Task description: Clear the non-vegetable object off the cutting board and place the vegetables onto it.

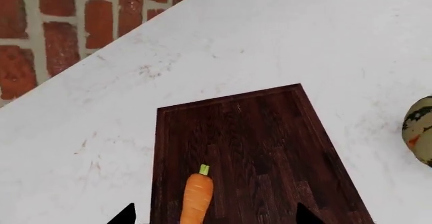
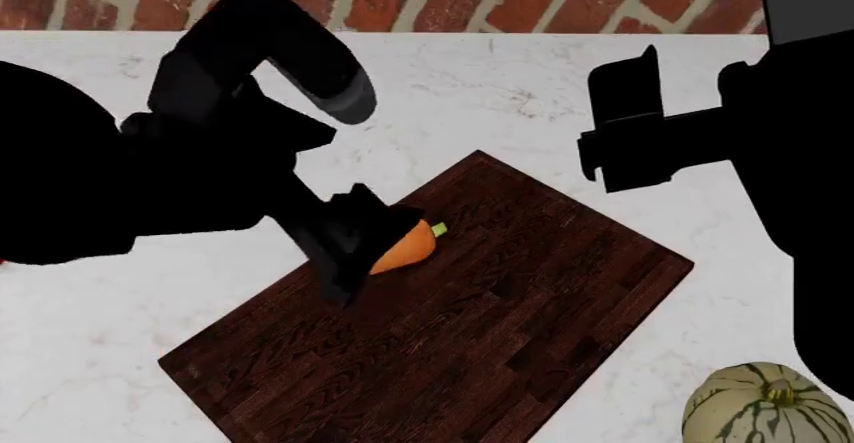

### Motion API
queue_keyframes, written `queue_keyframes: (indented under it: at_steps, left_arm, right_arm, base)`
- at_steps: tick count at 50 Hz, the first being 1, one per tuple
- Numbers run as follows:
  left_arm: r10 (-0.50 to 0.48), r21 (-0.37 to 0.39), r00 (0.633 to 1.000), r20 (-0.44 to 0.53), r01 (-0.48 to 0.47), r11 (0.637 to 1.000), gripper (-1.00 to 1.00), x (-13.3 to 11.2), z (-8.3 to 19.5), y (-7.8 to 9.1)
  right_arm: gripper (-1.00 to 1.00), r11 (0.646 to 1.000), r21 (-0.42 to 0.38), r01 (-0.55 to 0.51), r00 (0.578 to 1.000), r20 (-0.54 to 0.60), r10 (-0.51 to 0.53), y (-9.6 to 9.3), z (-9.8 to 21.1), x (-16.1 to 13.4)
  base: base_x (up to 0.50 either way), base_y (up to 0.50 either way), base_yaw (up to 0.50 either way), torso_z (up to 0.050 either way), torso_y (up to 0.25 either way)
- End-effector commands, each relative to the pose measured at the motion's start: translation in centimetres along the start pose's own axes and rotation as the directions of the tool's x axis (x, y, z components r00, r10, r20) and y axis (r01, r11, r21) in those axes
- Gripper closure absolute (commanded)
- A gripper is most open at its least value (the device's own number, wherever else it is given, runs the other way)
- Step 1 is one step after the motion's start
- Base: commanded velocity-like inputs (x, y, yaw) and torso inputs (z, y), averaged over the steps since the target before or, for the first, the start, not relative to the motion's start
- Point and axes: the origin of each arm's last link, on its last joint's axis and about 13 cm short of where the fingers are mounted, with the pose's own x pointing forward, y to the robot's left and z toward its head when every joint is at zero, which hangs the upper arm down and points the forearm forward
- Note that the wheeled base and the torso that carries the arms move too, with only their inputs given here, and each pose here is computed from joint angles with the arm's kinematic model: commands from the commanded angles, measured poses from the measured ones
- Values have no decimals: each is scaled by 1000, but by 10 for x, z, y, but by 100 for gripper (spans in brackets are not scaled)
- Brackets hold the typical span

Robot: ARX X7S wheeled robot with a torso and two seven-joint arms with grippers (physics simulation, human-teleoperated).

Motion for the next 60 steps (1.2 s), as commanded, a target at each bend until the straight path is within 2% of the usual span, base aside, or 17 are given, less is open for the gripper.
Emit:
queue_keyframes:
  at_steps: [1, 2, 5, 6, 7, 8, 9, 12, 13, 18, 23, 24, 27, 30, 31, 43, 60]
  left_arm:
    - [144, -25, 968, 207, -142, 990, -100, -57, -13, -20]
    - [166, -18, 961, 222, -166, 986, -100, -60, -15, -21]
    - [218, -75, 936, 277, -205, 976, -100, -75, -27, -30]
    - [232, -95, 932, 278, -213, 972, -100, -80, -35, -32]
    - [278, -138, 913, 300, -247, 959, -100, -84, -39, -32]
    - [259, -141, 919, 298, -227, 964, -100, -85, -42, -33]
    - [305, -177, 898, 316, -260, 949, -100, -89, -49, -35]
    - [322, -178, 886, 333, -277, 944, -100, -95, -58, -44]
    - [329, -216, 870, 367, -264, 940, -100, -101, -59, -48]
    - [380, -239, 838, 391, -306, 921, -100, -108, -71, -63]
    - [401, -251, 839, 369, -325, 912, -100, -107, -88, -71]
    - [409, -257, 836, 365, -332, 908, -100, -107, -91, -70]
    - [424, -265, 832, 359, -344, 901, -100, -108, -95, -69]
    - [426, -277, 828, 365, -341, 899, -100, -110, -97, -70]
    - [426, -273, 828, 364, -343, 899, -100, -109, -98, -70]
    - [403, -281, 837, 370, -313, 907, -100, -102, -103, -73]
    - [382, -281, 848, 367, -290, 915, -100, -95, -106, -75]
  right_arm:
    - [-100, 1000, 0, 6, 1000, -13, -6, -2, -2, -9]
    - [-100, 1000, -1, 6, 1000, -13, -6, -2, -2, -10]
    - [-100, 1000, 3, -2, 1000, -13, 2, -1, -3, -16]
    - [-100, 1000, 4, -5, 1000, -14, 5, -1, -4, -18]
    - [-100, 1000, 3, -8, 1000, -17, 8, -1, -5, -19]
    - [-100, 1000, 3, -8, 1000, -17, 8, -1, -5, -19]
    - [-100, 1000, 2, -12, 1000, -20, 12, -1, -6, -20]
    - [-100, 1000, 1, -7, 1000, -24, 7, -2, -8, -22]
    - [-100, 1000, 1, -2, 1000, -25, 2, -3, -8, -23]
    - [-100, 1000, 6, -3, 999, -44, 3, -6, -11, -29]
    - [-100, 1000, 2, -4, 997, -78, 5, -8, -12, -33]
    - [-100, 1000, 28, -13, 995, -99, 16, -9, -11, -35]
    - [-100, 1000, -6, 3, 995, -96, -3, -11, -9, -40]
    - [-100, 1000, 8, -10, 991, -133, 11, -13, -7, -46]
    - [-100, 999, 42, -1, 986, -167, 8, -15, -6, -47]
    - [-100, 999, 29, -13, 943, -332, 22, -21, 7, -63]
    - [-100, 996, -6, -94, 895, -438, 82, -24, 26, -88]
  base:
    - [0, 0, 0, 0, 0]
    - [0, 0, 0, 0, 0]
    - [0, 0, 0, 0, 0]
    - [0, 0, 0, 0, 0]
    - [0, 0, 0, 0, 0]
    - [0, 0, 0, 0, 0]
    - [0, 0, 0, 0, 0]
    - [0, 0, 0, 0, 0]
    - [0, 0, 0, 0, 0]
    - [0, 0, 0, 0, 0]
    - [0, 0, 0, 0, 0]
    - [0, 0, 0, 0, 0]
    - [0, 0, 0, 0, 0]
    - [0, 0, 0, 0, 0]
    - [0, 0, 0, 0, 0]
    - [0, 0, 0, 0, 0]
    - [0, 0, 0, 0, 0]
